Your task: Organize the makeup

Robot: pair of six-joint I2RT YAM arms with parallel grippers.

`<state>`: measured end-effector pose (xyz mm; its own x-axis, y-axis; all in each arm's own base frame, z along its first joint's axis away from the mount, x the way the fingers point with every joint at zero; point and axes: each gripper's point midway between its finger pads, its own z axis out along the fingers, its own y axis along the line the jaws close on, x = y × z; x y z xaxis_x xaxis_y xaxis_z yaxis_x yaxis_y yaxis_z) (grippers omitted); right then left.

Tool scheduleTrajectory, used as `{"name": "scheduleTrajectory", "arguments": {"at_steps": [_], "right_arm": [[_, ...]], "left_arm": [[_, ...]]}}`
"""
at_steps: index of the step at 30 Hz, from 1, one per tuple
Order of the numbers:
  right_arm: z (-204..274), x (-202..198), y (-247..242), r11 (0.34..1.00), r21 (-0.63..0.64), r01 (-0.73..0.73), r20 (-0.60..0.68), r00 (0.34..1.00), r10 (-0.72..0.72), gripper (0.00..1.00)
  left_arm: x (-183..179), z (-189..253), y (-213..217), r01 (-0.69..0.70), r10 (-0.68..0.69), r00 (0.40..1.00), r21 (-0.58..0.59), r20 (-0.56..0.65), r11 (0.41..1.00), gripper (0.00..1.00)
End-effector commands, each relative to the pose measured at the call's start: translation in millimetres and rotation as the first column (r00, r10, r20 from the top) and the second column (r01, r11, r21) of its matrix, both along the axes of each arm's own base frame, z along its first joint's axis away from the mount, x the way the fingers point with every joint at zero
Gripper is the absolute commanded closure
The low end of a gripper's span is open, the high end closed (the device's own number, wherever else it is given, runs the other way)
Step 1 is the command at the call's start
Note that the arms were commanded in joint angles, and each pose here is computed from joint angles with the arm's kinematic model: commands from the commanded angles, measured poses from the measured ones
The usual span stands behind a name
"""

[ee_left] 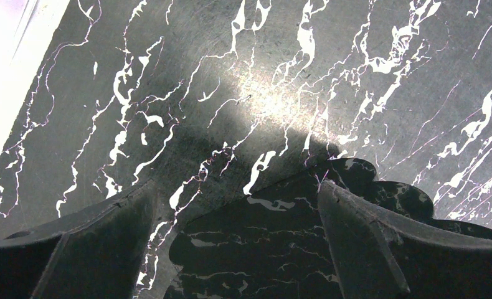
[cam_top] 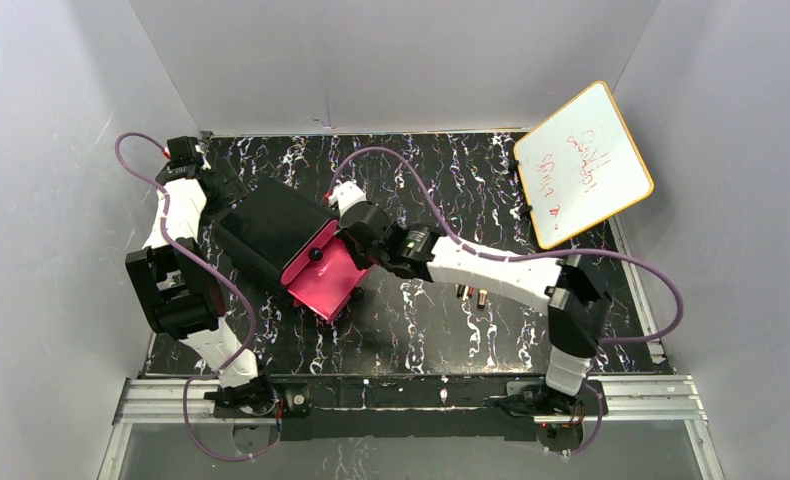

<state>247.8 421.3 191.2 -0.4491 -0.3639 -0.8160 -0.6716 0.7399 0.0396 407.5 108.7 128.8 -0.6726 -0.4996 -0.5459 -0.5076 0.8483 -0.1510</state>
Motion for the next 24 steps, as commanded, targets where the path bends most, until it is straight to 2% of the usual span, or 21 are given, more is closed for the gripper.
{"name": "scheduleTrajectory", "arguments": {"at_steps": [1,7,9,10,12,15,20,24], "right_arm": [[-8,-4,20,0.999,-0.026,-0.027,-0.009,1.0,0.026,0.86],[-19,-8,38,0.998,-0.048,-0.049,-0.021,0.999,0.048,0.85],[-21,-10,40,0.997,-0.051,-0.055,-0.024,0.998,0.054,0.81],[-21,-10,40,0.997,-0.052,-0.055,-0.025,0.998,0.054,0.74],[-18,-10,40,0.997,-0.052,-0.056,-0.018,0.998,0.056,0.52],[-9,-6,37,0.998,-0.056,-0.042,0.009,0.999,0.042,0.39],[21,7,17,0.997,-0.079,0.02,0.093,0.996,-0.012,0.38],[33,37,-45,0.98,-0.083,0.179,0.112,0.979,-0.17,0.38]], "left_arm": [[-11,7,-14,0.049,-0.049,0.998,-0.011,-0.027,0.999,0.02],[-11,6,-14,0.049,-0.049,0.998,-0.012,-0.028,0.999,0.02],[-10,6,-14,0.049,-0.049,0.998,-0.012,-0.028,0.999,0.02],[-11,5,-14,0.049,-0.049,0.998,-0.012,-0.03,0.999,0.02],[-10,5,-14,0.049,-0.05,0.998,-0.013,-0.03,0.999,0.01],[-10,5,-14,0.049,-0.049,0.998,-0.012,-0.03,0.999,0.02],[-10,4,-14,0.049,-0.049,0.998,-0.012,-0.029,0.999,0.02],[-10,5,-14,0.049,-0.049,0.998,-0.011,-0.026,0.999,0.01]]}}
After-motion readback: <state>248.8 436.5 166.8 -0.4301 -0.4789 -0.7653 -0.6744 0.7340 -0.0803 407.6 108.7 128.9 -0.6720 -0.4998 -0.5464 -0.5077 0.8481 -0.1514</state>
